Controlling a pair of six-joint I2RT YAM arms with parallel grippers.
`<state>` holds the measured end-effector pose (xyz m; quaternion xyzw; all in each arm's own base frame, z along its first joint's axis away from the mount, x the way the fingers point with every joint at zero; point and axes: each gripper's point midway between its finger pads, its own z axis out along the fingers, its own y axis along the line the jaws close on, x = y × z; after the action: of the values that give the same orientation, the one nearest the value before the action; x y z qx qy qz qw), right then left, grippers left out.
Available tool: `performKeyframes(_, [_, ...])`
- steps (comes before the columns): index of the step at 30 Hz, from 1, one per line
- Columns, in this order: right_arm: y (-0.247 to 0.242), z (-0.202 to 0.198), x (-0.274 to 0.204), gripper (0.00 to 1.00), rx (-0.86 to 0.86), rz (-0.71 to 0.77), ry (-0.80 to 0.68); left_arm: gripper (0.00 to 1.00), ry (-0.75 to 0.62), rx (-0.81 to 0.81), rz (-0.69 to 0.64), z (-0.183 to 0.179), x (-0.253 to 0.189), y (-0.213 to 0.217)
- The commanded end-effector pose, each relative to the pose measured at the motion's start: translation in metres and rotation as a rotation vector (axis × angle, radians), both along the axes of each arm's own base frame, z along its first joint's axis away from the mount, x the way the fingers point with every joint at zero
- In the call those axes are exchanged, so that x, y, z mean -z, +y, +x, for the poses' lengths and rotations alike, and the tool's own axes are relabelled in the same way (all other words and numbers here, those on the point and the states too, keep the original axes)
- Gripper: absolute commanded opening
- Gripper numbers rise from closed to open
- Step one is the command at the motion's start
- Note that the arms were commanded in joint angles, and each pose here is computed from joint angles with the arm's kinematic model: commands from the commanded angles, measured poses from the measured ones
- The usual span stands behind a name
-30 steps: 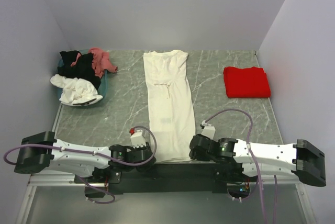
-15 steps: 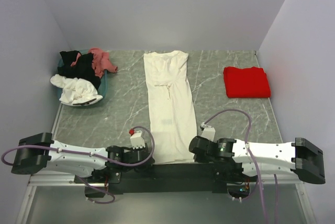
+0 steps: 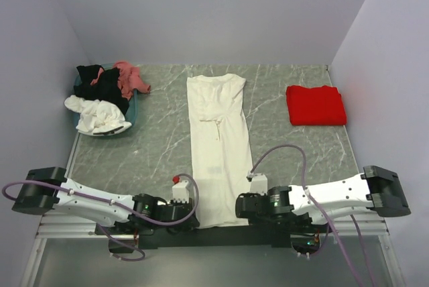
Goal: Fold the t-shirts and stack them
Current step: Fold the tshirt
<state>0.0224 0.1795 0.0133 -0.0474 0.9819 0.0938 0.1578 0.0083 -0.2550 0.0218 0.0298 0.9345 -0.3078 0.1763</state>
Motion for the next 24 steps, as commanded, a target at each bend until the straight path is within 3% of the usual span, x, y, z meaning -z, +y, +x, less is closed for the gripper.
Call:
performKeyframes(1, [-0.008,-0.015,-0.004,0.0,0.022,-0.079,0.033,0.0,0.031,-0.003,-0.017,-0.015,-0.014,-0.002])
performKeyframes(7, [-0.003,-0.009,-0.021,0.0,0.03,-0.111,-0.015,0.0,0.019,-0.066,-0.062,-0.009,-0.028,-0.003])
performKeyframes(13, [0.009,0.023,-0.044,0.0,0.092,-0.042,-0.109,0.0,-0.064,-0.183,-0.177,0.017,-0.047,-0.013])
performKeyframes(24, [0.028,0.118,-0.073,0.0,0.091,-0.006,-0.296,0.0,-0.291,-0.295,-0.204,0.113,-0.081,-0.014])
